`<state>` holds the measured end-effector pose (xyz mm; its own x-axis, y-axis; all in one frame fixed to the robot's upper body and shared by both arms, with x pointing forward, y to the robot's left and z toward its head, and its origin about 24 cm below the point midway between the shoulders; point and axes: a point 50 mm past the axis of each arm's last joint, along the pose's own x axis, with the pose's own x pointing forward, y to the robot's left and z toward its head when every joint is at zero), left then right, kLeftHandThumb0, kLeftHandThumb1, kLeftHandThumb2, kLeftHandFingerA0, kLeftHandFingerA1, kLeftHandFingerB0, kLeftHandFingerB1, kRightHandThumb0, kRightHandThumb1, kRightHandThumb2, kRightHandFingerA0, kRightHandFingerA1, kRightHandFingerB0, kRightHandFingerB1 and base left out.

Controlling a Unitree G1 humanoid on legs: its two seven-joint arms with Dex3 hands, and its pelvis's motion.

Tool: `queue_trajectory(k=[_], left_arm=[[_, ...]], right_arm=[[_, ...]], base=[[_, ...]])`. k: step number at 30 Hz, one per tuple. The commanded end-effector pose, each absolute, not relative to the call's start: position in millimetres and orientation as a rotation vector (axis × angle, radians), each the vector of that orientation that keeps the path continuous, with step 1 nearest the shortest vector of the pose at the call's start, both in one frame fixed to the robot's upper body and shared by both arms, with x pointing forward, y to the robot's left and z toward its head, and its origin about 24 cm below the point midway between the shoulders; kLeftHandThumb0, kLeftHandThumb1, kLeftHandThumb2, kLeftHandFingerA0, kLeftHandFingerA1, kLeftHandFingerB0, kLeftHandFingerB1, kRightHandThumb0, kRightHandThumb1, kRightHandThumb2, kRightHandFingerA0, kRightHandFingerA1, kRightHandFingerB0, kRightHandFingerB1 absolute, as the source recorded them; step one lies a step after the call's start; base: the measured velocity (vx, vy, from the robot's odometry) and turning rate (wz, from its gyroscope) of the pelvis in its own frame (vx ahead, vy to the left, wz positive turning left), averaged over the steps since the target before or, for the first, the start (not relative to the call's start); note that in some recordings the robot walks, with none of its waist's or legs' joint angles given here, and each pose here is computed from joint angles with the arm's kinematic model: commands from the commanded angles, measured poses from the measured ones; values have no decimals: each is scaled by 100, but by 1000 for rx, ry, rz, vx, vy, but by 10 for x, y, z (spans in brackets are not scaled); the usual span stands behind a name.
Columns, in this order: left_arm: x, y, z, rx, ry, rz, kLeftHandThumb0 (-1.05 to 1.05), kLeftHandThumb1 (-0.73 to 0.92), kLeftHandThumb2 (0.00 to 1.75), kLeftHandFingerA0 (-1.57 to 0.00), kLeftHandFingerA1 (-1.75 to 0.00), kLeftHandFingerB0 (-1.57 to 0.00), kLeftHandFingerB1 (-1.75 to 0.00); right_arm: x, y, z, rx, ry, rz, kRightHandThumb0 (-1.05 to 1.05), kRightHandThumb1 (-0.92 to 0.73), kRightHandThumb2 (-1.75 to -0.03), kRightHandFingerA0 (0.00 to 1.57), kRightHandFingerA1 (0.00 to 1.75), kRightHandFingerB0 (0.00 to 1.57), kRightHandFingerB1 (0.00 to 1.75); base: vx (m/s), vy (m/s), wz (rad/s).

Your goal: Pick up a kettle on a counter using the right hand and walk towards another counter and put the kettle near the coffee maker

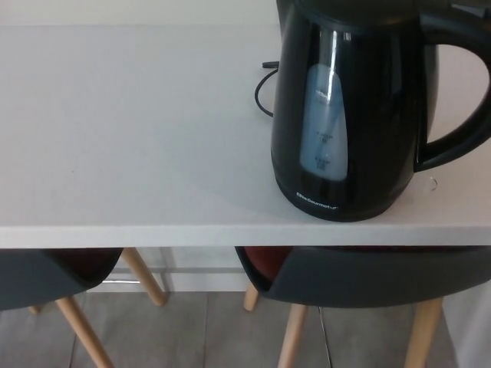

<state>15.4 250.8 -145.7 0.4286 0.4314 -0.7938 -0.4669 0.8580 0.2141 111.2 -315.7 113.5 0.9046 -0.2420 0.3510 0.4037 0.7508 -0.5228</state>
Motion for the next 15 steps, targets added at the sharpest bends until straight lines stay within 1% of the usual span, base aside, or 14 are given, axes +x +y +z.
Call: queue_trajectory(k=[1, 2, 3, 4, 5, 6, 7, 8, 9, 10, 11, 12, 15], left_arm=[[210, 2669, -1252, 44, 690, 647, -10, 36, 125, -110, -106, -100, -86], [177, 2641, -1240, 29, 682, 656, -5, 26, 139, -106, -111, -98, -85], [162, 2622, -1226, 22, 675, 657, 0, 27, 139, -103, -110, -96, -84], [154, 2617, -1227, 24, 677, 657, 0, 27, 139, -103, -110, -96, -84], [142, 2623, -1240, 25, 690, 659, -2, 32, 131, -102, -107, -96, -81], [131, 2625, -1246, 23, 695, 660, -6, 31, 127, -104, -105, -97, -82], [121, 2624, -1247, 21, 696, 660, -6, 31, 127, -104, -105, -97, -82], [97, 2645, -1266, 19, 712, 661, -10, 39, 114, -106, -103, -93, -84], [90, 2651, -1268, 23, 714, 662, -10, 43, 109, -106, -102, -93, -85], [88, 2653, -1268, 25, 715, 663, -10, 43, 109, -106, -102, -93, -85], [84, 2649, -1268, 46, 721, 654, -11, 43, 113, -106, -102, -93, -86], [86, 2646, -1269, 45, 721, 656, -9, 39, 119, -109, -103, -97, -85], [90, 2642, -1273, 41, 721, 659, -9, 39, 119, -109, -103, -97, -85]], right_arm=[[1658, -2636, 2341, -763, -561, -113, -86, -54, -57, 0, 38, 0, 37], [1762, -2599, 2362, -759, -560, -101, -77, -44, -88, 1, 28, 0, 30], [1835, -2582, 2367, -754, -552, -101, -77, -45, -88, 1, 30, 1, 31], [1868, -2572, 2372, -749, -547, -104, -77, -45, -88, 1, 30, 1, 31], [1904, -2556, 2380, -738, -542, -109, -78, -47, -89, 0, 32, 3, 32], [1936, -2544, 2383, -728, -536, -112, -77, -47, -88, 0, 38, 4, 29], [1960, -2536, 2385, -721, -532, -114, -77, -47, -88, 0, 38, 4, 29], [2035, -2512, 2375, -714, -518, -129, -70, -38, -85, 0, 40, 0, 32], [2073, -2502, 2369, -716, -514, -138, -73, -42, -85, 0, 37, 5, 29], [2088, -2497, 2369, -717, -512, -142, -73, -42, -85, 0, 37, 5, 29], [2149, -2489, 2350, -710, -514, -167, -69, -38, -84, 0, 37, 0, 29], [2167, -2486, 2346, -705, -509, -176, -73, -43, -83, 0, 31, 7, 24], [2188, -2480, 2346, -697, -498, -189, -73, -43, -83, 0, 31, 7, 24]], base=[[0, 0, 0], [0, 0, 0], [0, 0, 0], [0, 0, 0], [0, 0, 0], [0, 0, 0], [0, 0, 0], [0, 0, 0], [0, 0, 0], [0, 0, 0], [0, 0, 0], [0, 0, 0], [0, 0, 0]])
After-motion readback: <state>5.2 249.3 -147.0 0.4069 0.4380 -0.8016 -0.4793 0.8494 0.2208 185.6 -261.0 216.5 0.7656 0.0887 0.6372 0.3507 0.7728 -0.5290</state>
